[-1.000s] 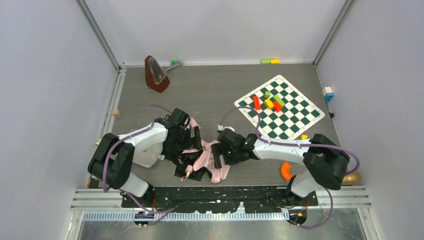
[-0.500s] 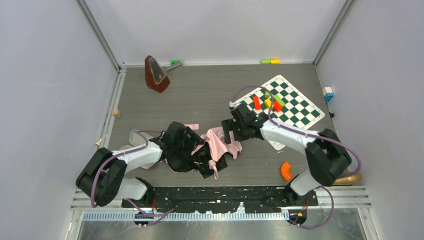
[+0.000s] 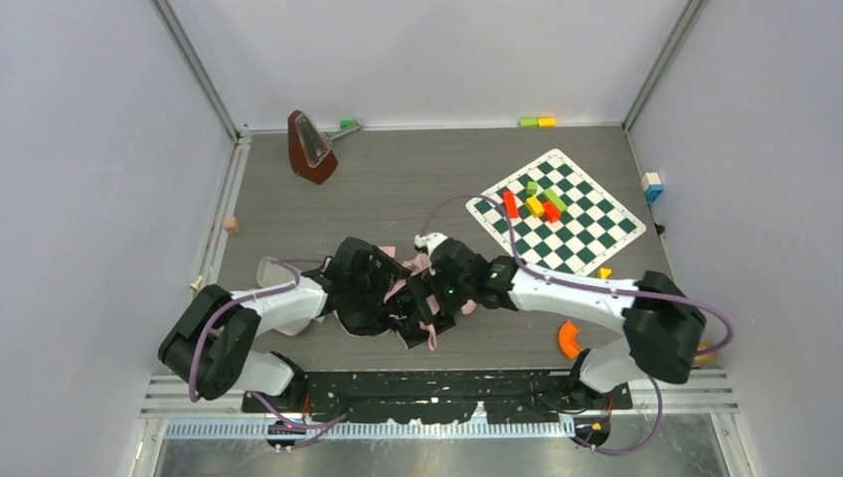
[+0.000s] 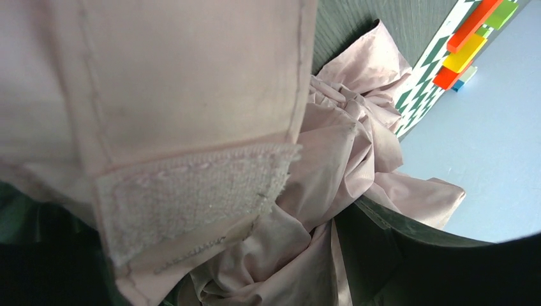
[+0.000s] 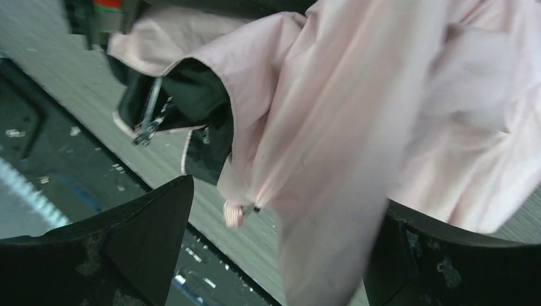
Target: Put away the umbrella
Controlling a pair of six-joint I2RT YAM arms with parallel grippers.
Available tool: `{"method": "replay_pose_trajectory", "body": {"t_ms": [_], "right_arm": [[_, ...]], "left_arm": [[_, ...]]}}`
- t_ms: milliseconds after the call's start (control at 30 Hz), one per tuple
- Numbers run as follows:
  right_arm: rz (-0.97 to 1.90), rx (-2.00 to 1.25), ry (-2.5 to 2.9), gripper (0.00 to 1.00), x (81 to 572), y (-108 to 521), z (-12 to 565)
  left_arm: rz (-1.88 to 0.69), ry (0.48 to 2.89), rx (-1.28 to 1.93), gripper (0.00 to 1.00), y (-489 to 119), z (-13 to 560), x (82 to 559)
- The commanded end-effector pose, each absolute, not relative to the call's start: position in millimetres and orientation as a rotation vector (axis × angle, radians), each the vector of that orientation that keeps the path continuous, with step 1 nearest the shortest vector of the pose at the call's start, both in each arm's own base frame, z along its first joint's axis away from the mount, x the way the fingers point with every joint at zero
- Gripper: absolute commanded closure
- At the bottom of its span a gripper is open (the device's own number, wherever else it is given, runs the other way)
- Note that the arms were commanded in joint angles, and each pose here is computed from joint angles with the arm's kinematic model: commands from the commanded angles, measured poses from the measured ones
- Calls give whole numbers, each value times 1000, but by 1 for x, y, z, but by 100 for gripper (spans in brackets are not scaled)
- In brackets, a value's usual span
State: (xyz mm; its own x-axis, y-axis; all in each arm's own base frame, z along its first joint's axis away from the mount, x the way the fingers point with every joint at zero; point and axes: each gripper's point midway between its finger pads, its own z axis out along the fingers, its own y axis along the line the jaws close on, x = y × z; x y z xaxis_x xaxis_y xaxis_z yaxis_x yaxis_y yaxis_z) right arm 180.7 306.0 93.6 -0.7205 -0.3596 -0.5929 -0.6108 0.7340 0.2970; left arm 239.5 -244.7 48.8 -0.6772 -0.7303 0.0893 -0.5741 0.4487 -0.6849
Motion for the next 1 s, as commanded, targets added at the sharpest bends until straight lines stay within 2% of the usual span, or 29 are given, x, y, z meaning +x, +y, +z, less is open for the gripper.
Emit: {"method": "replay_pose_trajectory", "body": {"t_ms": [0,33,233,267,300,333,367,400,467,533,767,967], "right_arm": [[461,-680,2422,4,196,321,87],[347,-698,2456,5,194,314,71],[101,-678,2519,4,187,304,25],[55,-677,2535,6,186,299,14],[24,-661,2535,14,188,296,11],[1,-658,2541,38,189,292,6],[-1,-662,2549,54,188,290,2],[45,-657,2559,74,189,293,4],[114,-672,2538,87,189,294,12],[169,-695,2516,93,185,288,17],[337,-706,2517,95,179,282,32],[377,-733,2478,95,182,278,40]], "left_arm": [[-1116,2405,-1179,22,-248,62,247],[-1119,2398,-1188,22,-248,64,247],[-1136,2402,-1216,18,-249,66,243],[-1130,2406,-1212,16,-247,65,242],[-1130,2411,-1200,14,-247,65,240],[-1131,2416,-1176,13,-247,67,239],[-1128,2424,-1117,10,-246,73,239],[-1102,2451,-1051,8,-245,77,238],[-1012,2523,-882,4,-238,91,235],[-881,2615,-733,1,-225,105,227],[-783,2742,-375,1,-201,157,210],[-783,2692,-324,1,-169,167,221]]}}
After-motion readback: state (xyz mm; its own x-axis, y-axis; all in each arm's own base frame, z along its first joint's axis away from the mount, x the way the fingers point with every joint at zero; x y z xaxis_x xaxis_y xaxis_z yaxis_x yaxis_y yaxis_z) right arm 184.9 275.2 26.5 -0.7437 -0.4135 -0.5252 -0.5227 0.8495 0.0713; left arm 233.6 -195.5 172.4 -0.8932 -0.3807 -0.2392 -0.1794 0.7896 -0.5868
